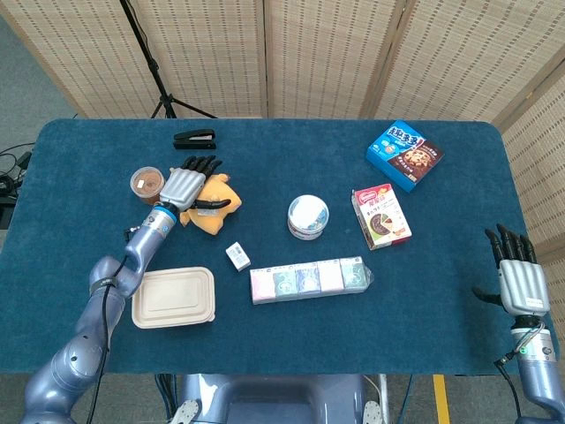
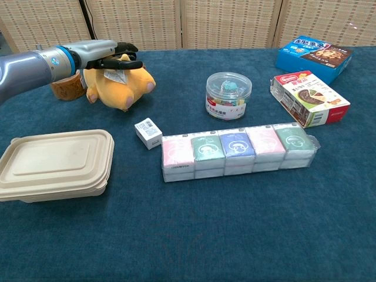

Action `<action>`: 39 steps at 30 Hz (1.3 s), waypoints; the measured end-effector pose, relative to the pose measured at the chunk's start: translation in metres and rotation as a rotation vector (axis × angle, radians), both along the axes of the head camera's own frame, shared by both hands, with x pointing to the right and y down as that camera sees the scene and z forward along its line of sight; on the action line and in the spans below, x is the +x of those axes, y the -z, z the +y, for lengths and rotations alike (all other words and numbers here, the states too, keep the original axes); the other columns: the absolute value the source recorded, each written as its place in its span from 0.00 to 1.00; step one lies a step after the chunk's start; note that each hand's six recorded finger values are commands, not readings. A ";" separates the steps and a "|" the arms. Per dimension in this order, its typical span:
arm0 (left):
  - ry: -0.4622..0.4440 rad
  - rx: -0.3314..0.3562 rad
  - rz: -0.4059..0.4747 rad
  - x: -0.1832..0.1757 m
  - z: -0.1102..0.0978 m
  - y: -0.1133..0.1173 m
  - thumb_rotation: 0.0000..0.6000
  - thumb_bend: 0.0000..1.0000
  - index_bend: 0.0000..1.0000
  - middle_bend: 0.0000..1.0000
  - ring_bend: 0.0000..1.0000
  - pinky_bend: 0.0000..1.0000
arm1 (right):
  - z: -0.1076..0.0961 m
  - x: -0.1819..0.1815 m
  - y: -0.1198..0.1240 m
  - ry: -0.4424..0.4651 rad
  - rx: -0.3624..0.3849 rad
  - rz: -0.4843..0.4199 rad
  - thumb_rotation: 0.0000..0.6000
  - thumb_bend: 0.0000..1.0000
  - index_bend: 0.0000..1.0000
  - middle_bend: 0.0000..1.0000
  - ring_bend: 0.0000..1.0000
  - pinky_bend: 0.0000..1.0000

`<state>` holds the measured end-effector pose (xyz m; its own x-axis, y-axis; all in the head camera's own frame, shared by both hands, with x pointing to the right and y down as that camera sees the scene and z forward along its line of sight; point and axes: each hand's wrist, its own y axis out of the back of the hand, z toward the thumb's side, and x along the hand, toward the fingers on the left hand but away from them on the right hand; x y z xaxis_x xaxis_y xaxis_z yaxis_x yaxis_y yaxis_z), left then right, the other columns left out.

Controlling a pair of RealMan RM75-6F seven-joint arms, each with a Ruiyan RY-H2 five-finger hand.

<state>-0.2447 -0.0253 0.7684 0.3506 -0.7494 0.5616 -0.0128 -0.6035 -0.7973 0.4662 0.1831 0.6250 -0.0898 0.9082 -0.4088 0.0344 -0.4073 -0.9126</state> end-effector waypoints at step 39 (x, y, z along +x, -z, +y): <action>0.149 0.250 0.208 -0.185 0.098 0.153 0.98 0.00 0.00 0.00 0.00 0.00 | 0.015 -0.042 0.064 0.139 0.136 -0.133 1.00 0.00 0.00 0.00 0.00 0.00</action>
